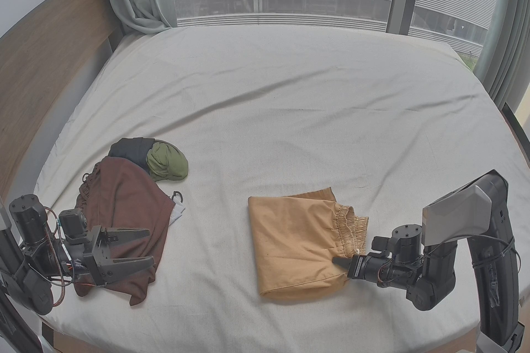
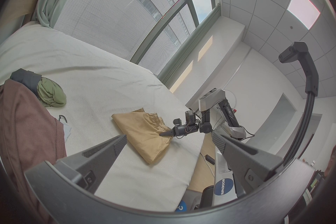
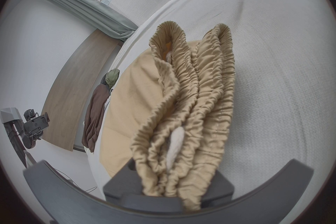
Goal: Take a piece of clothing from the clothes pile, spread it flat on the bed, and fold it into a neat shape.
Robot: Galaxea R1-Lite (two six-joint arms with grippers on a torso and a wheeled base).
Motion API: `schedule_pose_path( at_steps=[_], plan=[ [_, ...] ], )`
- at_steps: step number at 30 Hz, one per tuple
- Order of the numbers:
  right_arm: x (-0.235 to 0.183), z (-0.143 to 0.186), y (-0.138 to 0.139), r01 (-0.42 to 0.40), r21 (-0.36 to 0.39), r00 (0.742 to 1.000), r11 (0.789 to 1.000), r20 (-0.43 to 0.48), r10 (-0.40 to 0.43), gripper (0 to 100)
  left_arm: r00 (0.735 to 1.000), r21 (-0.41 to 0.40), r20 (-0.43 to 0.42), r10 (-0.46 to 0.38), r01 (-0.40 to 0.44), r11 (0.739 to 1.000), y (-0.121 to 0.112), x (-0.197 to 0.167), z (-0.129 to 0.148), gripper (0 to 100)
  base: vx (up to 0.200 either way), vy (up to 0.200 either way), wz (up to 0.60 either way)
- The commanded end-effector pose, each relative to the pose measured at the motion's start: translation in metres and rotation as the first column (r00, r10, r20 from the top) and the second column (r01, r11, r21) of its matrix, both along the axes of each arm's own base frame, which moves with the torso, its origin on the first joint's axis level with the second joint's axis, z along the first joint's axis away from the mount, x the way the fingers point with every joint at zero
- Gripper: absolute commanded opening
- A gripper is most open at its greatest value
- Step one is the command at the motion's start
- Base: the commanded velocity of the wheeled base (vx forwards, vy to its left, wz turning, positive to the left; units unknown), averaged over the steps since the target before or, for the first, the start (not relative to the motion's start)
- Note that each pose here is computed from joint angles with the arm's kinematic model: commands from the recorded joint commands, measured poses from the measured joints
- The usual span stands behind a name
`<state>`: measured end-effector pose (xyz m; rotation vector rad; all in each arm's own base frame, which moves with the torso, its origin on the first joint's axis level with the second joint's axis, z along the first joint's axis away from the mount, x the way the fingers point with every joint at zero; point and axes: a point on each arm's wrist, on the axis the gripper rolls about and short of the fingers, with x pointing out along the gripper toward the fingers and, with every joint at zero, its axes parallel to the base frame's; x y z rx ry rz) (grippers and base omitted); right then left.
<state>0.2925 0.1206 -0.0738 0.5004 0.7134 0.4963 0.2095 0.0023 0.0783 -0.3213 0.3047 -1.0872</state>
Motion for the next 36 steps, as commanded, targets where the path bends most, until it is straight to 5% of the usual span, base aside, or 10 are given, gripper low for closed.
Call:
schedule_pose_path(
  at_steps=[1, 21, 36],
  plan=[
    [0.0, 0.0, 0.0, -0.001, 0.0, 1.0, 1.0, 0.001, 0.001, 0, 1.0, 0.0, 0.001, 0.0, 0.0, 1.0, 0.0, 0.001, 0.0, 100, 0.0, 0.0, 0.0],
    [-0.002, 0.006, 0.004, -0.011, 0.009, 1.0, 1.0, 0.012, 0.011, 0, 1.0, 0.002, 0.01, 0.01, -0.01, 1.0, 0.003, 0.001, 0.001, 100, 0.0, 0.0, 0.0],
    [-0.016, 0.055, 0.025, -0.087, 0.073, 0.992, 0.994, 0.101, 0.079, 0, 1.0, -0.001, 0.023, 0.016, -0.016, 1.0, 0.003, -0.001, 0.006, 100, 0.0, 0.0, 0.0]
  ],
)
